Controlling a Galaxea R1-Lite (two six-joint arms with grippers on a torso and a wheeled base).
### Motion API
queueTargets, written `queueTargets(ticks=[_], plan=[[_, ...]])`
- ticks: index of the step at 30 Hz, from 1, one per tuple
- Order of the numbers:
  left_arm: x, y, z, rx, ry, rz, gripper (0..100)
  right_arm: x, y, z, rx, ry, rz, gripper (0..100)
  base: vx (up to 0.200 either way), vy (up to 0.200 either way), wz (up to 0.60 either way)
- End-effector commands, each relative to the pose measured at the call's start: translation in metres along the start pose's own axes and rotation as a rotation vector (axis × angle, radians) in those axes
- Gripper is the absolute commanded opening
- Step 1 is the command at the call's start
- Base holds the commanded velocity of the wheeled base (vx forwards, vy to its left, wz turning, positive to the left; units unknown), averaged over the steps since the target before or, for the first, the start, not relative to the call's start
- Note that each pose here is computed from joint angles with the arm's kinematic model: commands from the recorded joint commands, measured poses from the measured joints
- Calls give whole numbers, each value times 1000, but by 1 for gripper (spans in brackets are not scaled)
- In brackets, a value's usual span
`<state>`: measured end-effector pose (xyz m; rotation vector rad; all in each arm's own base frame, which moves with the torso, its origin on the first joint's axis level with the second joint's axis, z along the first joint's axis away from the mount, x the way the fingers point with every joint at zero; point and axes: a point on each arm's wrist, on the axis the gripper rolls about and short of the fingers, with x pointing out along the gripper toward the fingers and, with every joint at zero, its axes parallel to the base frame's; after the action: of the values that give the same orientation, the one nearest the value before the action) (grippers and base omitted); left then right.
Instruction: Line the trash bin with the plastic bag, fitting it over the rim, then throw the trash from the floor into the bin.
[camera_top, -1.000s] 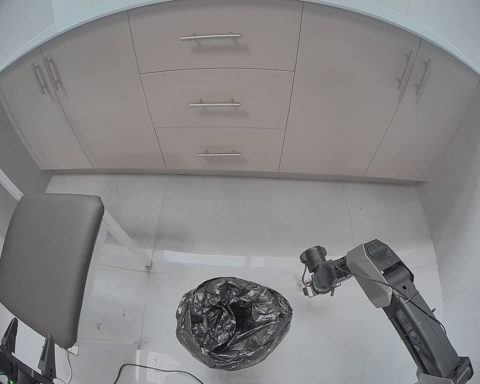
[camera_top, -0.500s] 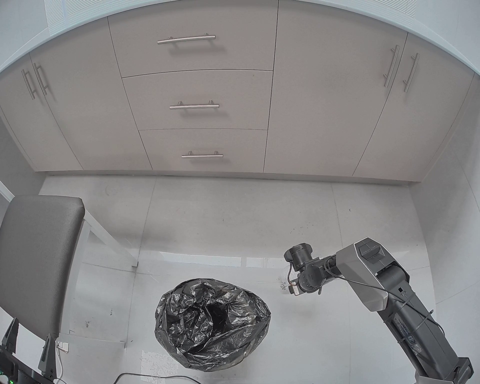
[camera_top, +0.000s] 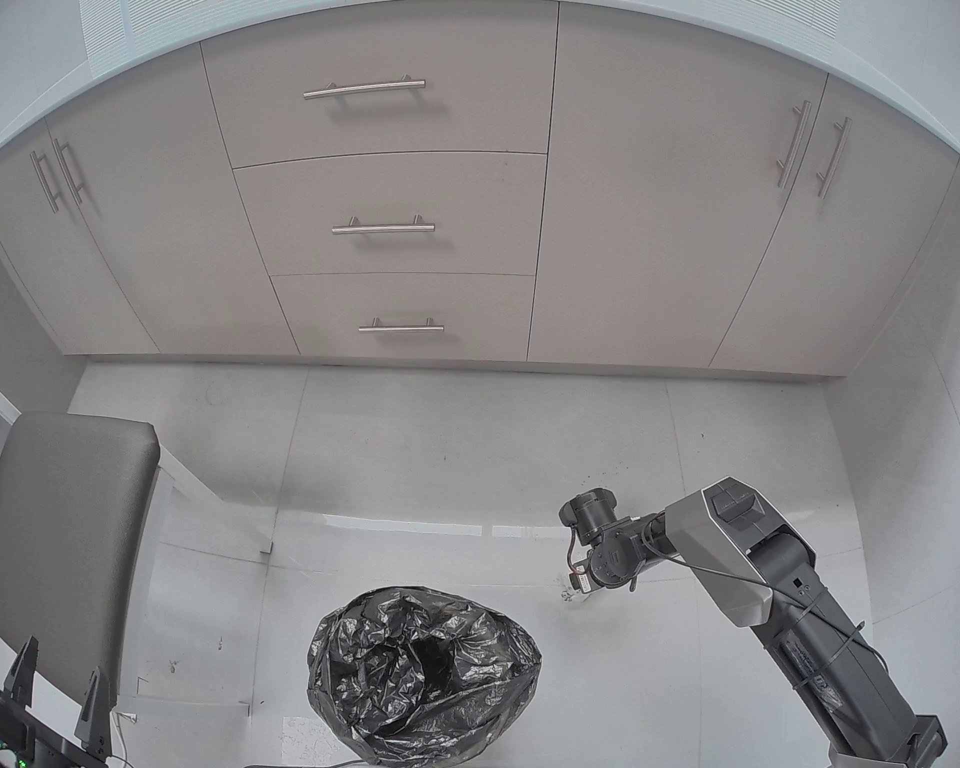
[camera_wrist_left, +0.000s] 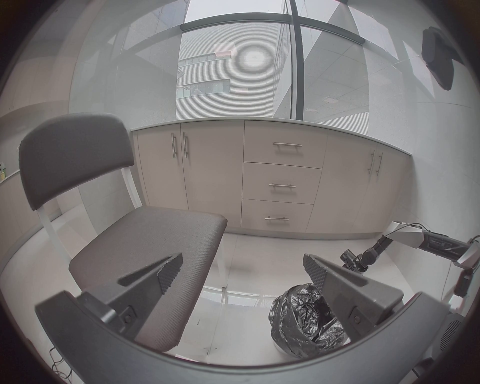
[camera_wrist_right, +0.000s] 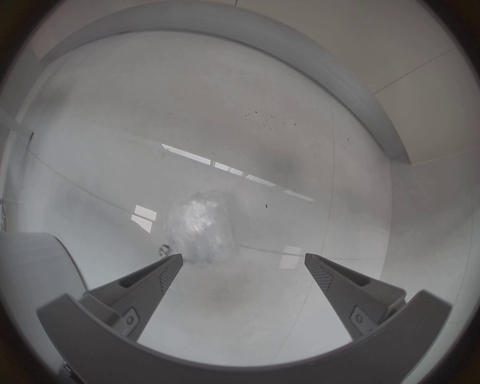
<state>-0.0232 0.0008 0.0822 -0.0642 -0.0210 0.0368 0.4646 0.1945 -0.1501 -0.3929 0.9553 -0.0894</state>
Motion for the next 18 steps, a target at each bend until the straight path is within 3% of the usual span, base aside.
queueTargets(ticks=[1, 11, 15, 18], plan=[[-1, 0, -1, -2, -8, 0, 100, 0, 6, -4, 7, 14, 4, 100, 0, 0, 0], [-1, 0, -1, -4, -8, 0, 100, 1, 11, -21, 63, 144, 86, 100, 0, 0, 0], [-1, 0, -1, -7, -9, 0, 100, -1, 14, -25, 78, 207, 242, 100, 0, 0, 0], [-1, 0, -1, -15, -10, 3, 100, -3, 16, -23, 76, 210, 299, 100, 0, 0, 0]])
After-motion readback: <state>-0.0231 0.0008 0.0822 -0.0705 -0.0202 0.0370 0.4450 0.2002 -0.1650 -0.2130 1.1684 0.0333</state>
